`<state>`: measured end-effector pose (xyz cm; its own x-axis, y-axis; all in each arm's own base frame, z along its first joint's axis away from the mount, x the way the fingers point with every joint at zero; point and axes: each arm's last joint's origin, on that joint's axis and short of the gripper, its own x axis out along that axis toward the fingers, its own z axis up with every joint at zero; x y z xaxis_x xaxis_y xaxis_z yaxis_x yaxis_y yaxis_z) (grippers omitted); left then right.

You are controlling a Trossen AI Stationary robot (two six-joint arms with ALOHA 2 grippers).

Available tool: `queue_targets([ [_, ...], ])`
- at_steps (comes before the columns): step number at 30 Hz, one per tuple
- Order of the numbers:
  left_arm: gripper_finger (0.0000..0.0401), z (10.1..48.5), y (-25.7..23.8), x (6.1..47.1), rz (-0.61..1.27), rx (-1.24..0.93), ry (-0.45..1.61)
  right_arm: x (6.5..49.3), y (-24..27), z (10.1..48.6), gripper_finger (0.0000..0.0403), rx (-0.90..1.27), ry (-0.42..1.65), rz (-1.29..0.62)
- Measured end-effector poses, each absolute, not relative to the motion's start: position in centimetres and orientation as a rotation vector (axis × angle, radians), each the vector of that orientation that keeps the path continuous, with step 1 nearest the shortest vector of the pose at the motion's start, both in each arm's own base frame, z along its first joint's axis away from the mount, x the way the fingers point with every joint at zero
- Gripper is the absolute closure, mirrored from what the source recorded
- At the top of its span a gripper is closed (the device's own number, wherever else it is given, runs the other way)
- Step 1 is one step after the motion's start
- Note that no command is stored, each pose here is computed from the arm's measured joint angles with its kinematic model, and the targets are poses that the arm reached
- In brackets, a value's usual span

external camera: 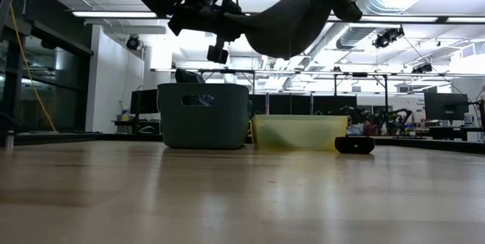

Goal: Pick & Place hat
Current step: Put the gray cap into the yellow bin

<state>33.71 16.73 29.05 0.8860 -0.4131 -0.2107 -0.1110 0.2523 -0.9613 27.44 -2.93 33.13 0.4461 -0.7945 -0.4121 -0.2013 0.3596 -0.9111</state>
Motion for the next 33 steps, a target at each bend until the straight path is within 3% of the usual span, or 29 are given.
queue_targets([
  [17,0.0401,29.1,16.8,33.7,-0.212,-1.306,0.467,27.4,-3.0,33.1,0.0203,-1.110,1.056,-0.529],
  [33,0.0401,29.6,17.1,33.9,-0.157,-1.264,0.382,24.6,-3.0,32.3,0.0189,-0.967,1.192,-0.624],
])
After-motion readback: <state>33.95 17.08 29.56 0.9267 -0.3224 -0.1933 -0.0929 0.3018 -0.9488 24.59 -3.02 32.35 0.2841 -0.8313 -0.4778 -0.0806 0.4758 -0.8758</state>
